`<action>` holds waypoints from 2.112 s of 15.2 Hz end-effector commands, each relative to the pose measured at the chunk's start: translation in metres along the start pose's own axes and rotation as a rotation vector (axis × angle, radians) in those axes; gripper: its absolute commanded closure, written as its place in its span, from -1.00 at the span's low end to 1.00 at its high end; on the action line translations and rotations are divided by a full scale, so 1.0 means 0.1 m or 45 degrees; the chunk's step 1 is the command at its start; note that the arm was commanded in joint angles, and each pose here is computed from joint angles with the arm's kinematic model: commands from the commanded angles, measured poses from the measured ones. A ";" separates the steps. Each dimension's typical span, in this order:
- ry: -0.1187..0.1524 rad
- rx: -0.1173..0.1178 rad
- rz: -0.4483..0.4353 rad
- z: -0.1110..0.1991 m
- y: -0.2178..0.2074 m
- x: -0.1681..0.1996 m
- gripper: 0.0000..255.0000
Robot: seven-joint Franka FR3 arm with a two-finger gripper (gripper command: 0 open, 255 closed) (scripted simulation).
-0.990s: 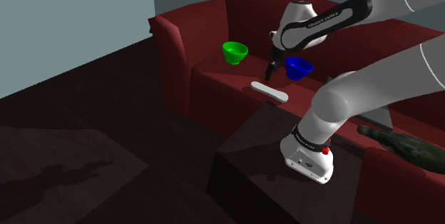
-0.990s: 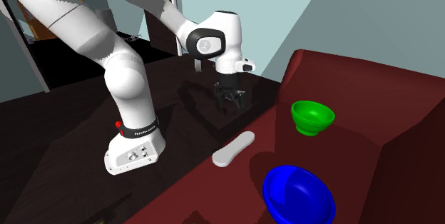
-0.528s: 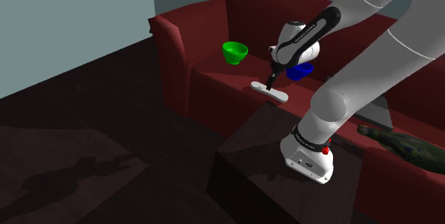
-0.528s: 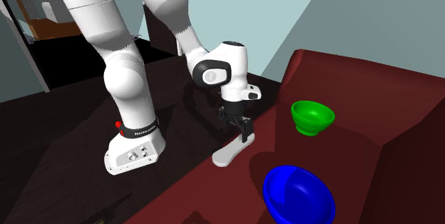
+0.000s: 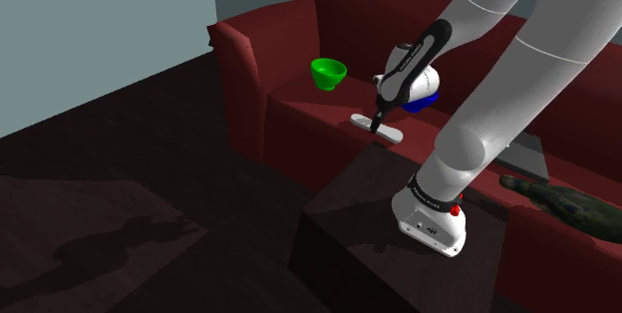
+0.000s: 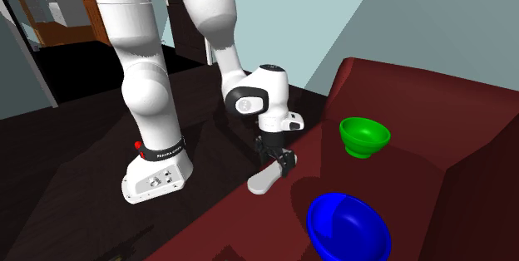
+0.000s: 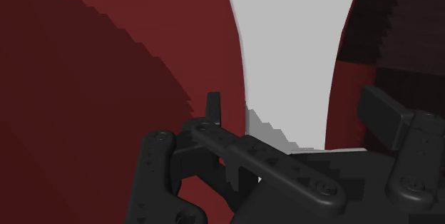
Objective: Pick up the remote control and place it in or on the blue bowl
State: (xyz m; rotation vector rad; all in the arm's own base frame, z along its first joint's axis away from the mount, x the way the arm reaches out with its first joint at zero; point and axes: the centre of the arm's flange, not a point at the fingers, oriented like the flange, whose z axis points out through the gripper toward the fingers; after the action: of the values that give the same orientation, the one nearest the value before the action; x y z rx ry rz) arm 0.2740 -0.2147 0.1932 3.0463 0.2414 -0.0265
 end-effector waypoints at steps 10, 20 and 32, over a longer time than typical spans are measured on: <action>0.000 -0.001 0.001 0.04 0.00 0.00 1.00; 0.000 -0.001 0.001 -0.12 0.02 -0.01 1.00; 0.000 -0.001 0.001 -0.75 0.07 -0.02 1.00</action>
State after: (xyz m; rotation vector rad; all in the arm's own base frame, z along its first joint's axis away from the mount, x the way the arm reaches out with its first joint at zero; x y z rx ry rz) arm 0.2728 -0.2146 0.2628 3.0451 0.2407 -0.0248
